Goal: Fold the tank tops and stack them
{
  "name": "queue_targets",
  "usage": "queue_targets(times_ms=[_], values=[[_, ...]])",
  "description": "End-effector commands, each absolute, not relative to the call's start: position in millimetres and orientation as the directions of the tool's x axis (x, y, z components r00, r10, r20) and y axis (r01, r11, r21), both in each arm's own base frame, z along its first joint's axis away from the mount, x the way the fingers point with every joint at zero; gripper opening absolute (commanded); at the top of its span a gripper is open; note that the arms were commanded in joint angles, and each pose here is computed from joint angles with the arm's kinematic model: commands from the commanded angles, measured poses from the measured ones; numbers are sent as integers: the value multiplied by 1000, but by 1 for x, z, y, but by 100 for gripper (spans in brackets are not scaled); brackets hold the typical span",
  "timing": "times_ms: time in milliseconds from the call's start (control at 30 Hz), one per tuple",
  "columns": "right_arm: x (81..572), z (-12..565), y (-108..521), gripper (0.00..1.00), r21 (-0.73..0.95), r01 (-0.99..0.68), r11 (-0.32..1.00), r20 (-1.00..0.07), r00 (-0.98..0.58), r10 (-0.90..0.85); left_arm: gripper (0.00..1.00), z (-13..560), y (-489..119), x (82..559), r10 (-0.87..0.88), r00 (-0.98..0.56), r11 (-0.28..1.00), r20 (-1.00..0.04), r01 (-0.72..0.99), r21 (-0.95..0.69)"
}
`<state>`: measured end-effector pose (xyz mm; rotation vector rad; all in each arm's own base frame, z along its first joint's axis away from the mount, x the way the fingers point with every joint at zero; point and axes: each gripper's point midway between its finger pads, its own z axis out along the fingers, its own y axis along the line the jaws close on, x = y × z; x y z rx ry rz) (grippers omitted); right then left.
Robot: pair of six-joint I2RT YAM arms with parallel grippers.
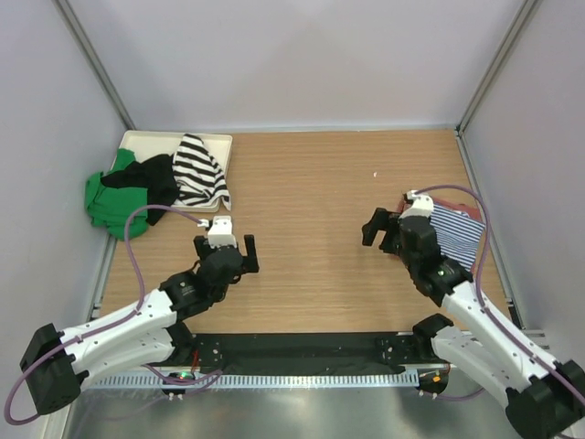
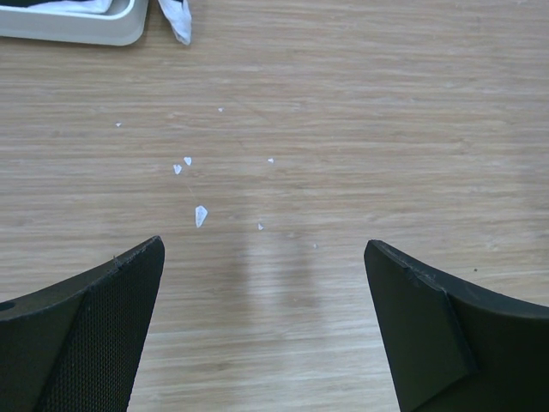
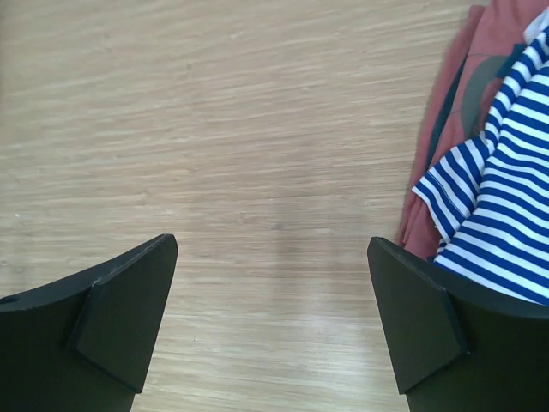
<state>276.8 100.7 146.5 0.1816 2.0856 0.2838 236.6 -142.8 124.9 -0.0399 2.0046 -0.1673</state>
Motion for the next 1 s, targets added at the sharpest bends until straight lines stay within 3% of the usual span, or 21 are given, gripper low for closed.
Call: queue_targets(times_ms=[0, 167, 967], values=[[277, 173, 93, 100, 363, 27, 931, -874, -337, 350, 99, 123, -140, 234, -78, -449, 992, -890, 52, -114], [261, 134, 84, 100, 378, 17, 926, -881, -300, 366, 100, 120, -135, 233, -88, -429, 992, -899, 47, -120], [254, 131, 81, 100, 417, 13, 909, -874, -268, 405, 100, 127, -124, 224, -191, -350, 973, -917, 58, -225]])
